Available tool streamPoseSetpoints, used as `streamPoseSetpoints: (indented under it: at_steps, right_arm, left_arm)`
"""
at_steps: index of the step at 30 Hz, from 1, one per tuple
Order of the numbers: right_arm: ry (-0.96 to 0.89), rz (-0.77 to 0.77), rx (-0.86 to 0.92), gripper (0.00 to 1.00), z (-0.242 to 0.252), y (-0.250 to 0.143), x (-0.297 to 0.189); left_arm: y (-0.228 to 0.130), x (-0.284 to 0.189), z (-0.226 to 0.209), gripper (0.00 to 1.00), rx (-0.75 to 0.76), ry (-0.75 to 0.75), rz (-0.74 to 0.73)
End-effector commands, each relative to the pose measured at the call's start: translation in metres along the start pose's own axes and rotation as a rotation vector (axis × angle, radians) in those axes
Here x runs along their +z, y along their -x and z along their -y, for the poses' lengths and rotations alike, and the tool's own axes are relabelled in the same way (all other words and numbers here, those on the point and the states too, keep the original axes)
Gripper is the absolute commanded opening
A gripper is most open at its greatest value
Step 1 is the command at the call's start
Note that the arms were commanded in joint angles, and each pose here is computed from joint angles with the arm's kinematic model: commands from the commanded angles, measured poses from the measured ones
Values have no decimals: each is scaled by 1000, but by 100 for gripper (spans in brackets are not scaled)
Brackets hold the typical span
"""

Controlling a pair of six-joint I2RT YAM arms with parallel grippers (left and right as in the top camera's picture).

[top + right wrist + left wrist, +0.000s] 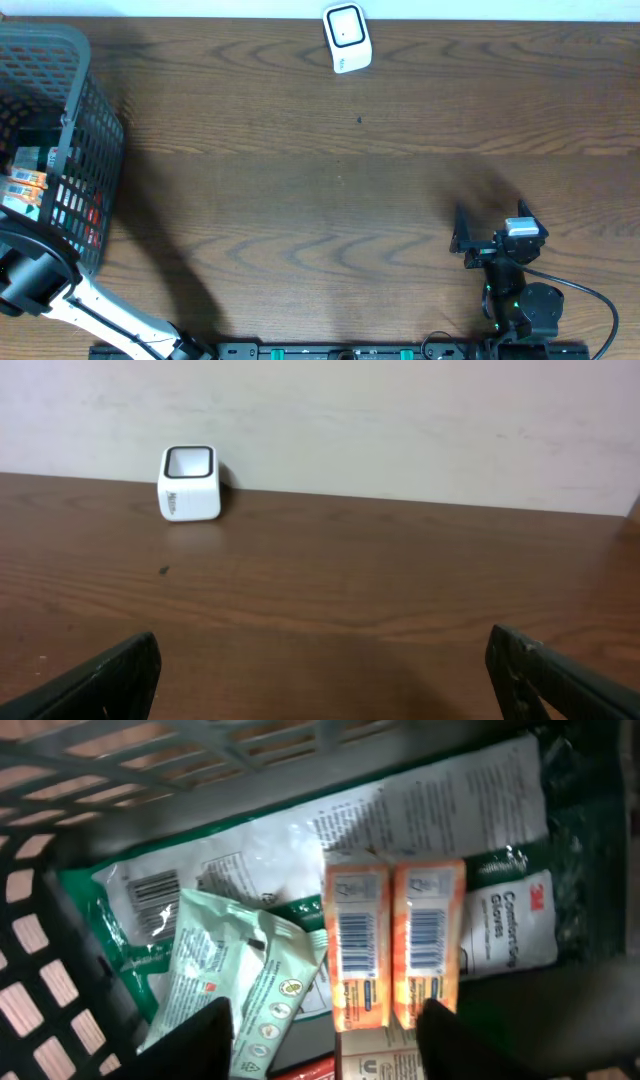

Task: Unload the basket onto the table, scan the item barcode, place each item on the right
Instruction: 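Grasp an orange tissue pack with the left gripper and lift it out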

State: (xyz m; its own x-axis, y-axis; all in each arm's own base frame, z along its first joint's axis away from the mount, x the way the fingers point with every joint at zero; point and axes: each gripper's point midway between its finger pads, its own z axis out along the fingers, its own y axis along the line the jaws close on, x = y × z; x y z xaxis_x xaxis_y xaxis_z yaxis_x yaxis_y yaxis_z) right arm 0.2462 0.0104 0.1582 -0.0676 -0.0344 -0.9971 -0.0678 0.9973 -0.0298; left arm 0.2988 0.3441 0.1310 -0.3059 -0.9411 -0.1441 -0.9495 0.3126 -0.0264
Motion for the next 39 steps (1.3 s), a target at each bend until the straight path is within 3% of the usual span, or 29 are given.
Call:
streamPoseSetpoints:
  at_steps: [1,39]
  right_arm:
    - [-5,0,12,99,1,0,0]
    - [-5,0,12,99,1,0,0]
  left_arm:
    - [-3,1,2,56,21,-14,-17]
    - [-18,69,-6,49,22,26,-46]
